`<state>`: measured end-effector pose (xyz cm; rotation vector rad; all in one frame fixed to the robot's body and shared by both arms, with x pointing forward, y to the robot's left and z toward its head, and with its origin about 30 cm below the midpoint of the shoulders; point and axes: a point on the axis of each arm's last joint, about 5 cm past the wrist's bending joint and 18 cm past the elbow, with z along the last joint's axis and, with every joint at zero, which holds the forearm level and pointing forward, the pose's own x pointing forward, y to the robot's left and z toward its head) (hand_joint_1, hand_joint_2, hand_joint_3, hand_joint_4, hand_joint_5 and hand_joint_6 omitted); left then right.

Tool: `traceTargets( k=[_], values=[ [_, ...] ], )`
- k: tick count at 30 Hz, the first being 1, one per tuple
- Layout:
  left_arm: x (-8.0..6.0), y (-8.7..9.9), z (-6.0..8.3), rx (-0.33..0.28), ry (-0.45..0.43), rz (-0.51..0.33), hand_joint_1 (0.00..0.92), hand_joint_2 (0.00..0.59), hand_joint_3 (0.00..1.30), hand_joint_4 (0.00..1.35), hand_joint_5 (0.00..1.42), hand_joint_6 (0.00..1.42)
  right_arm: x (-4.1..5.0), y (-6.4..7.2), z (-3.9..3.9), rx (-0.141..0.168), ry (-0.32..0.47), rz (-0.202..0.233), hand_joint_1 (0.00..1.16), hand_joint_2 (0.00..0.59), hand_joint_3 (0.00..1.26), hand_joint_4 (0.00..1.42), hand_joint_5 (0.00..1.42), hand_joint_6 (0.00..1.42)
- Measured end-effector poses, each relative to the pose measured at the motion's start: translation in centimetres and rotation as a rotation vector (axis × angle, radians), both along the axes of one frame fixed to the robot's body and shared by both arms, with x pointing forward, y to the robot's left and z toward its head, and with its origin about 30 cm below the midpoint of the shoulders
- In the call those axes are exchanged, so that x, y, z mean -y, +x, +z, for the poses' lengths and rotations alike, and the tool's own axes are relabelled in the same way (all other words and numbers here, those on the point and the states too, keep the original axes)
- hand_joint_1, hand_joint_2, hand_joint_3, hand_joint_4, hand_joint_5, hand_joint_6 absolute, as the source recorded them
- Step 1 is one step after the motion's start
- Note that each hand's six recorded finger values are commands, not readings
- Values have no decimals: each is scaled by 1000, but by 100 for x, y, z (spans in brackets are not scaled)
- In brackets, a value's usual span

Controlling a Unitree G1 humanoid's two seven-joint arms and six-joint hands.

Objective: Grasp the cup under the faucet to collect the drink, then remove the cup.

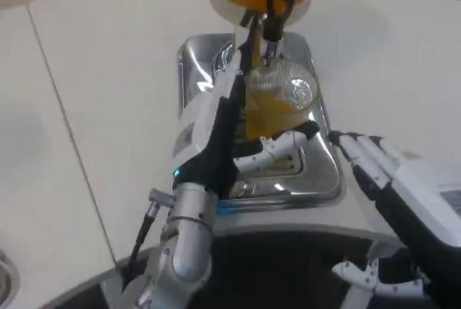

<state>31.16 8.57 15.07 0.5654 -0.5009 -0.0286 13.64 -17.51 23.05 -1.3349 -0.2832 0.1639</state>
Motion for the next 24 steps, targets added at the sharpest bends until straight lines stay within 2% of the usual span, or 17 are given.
traceTargets(
  k=[4, 11, 16, 24],
  values=[
    [-22, 5, -1, 13, -19, 14, 496, 54, 0, 0, 50, 88, -2, 6, -10, -16, -2, 2, 654, 313, 0, 0, 0, 64],
    [8, -7, -15, 14, -7, -7, 498, 54, 0, 0, 53, 92, 10, 40, 24, 2, 12, -15, 658, 312, 0, 0, 0, 73],
    [21, -14, -47, 3, 2, -23, 513, 54, 0, 0, 75, 108, 13, 59, 0, -24, 24, -27, 661, 314, 0, 0, 0, 76],
    [65, 5, -42, 11, 5, -11, 525, 58, 0, 0, 127, 161, -15, 115, 11, -23, 50, -30, 664, 319, 0, 0, 0, 79]
  ],
)
